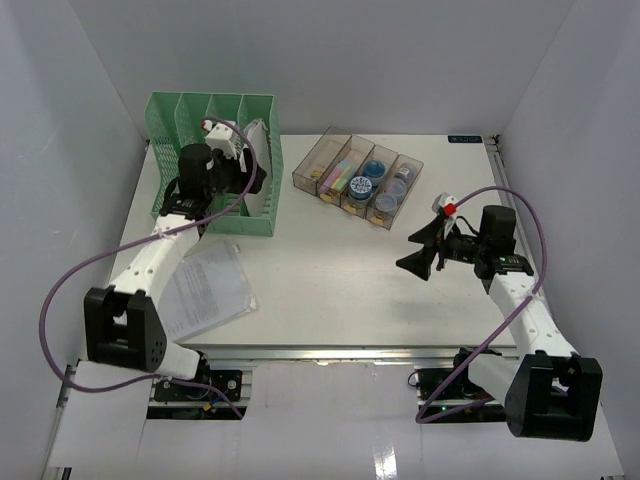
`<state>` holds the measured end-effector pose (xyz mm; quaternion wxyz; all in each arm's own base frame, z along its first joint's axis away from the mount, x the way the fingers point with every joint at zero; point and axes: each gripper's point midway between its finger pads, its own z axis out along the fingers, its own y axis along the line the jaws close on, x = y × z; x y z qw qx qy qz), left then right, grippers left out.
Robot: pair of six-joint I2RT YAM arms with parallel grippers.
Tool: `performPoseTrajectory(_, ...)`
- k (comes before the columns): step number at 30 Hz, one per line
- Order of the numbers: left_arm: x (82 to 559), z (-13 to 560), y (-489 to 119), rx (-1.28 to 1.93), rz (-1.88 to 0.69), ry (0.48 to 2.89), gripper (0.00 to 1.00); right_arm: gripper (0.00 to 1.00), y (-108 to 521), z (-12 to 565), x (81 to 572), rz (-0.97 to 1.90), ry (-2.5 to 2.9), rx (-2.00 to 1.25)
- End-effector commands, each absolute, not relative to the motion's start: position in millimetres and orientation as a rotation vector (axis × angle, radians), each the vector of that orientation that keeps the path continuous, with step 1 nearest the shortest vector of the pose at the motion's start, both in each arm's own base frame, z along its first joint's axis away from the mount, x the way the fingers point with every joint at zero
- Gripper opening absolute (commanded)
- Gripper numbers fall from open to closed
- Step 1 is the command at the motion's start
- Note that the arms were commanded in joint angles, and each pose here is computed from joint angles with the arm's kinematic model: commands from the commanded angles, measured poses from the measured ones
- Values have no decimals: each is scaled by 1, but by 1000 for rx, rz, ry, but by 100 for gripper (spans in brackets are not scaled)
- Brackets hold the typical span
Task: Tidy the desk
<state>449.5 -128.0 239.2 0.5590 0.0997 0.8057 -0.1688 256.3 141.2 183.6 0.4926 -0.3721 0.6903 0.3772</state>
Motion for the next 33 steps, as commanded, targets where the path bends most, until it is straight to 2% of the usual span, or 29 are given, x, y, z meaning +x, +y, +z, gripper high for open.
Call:
performPoseTrajectory(1,392,298,-126,225,-473,1764,83,90,169,185,249,917,1658,-1081)
performPoseTrajectory(5,342,300,-114,222,-462,1742,84,90,188,173,242,937,1661,-1207)
performPoseTrajectory(12,284,201,-109,140,-522,2000,86,90,220,168,231,970,1608,-1448)
performPoseTrajectory(17,266,170,-106,63,-532,2159,86,90,247,153,224,953,1605,-1572)
performPoseTrajectory(19,262,170,-110,47,-530,2175,91,90,259,151,224,963,1614,-1584)
performPoseTrajectory(22,259,175,-114,34,-505,2179,91,90,282,148,234,1017,1666,-1509)
performPoseTrajectory(30,244,234,-101,-80,-537,1949,92,99,380,140,214,1351,1971,-1315)
performPoseTrajectory(33,230,248,-96,-115,-561,1880,93,94,415,134,209,1423,2100,-1224)
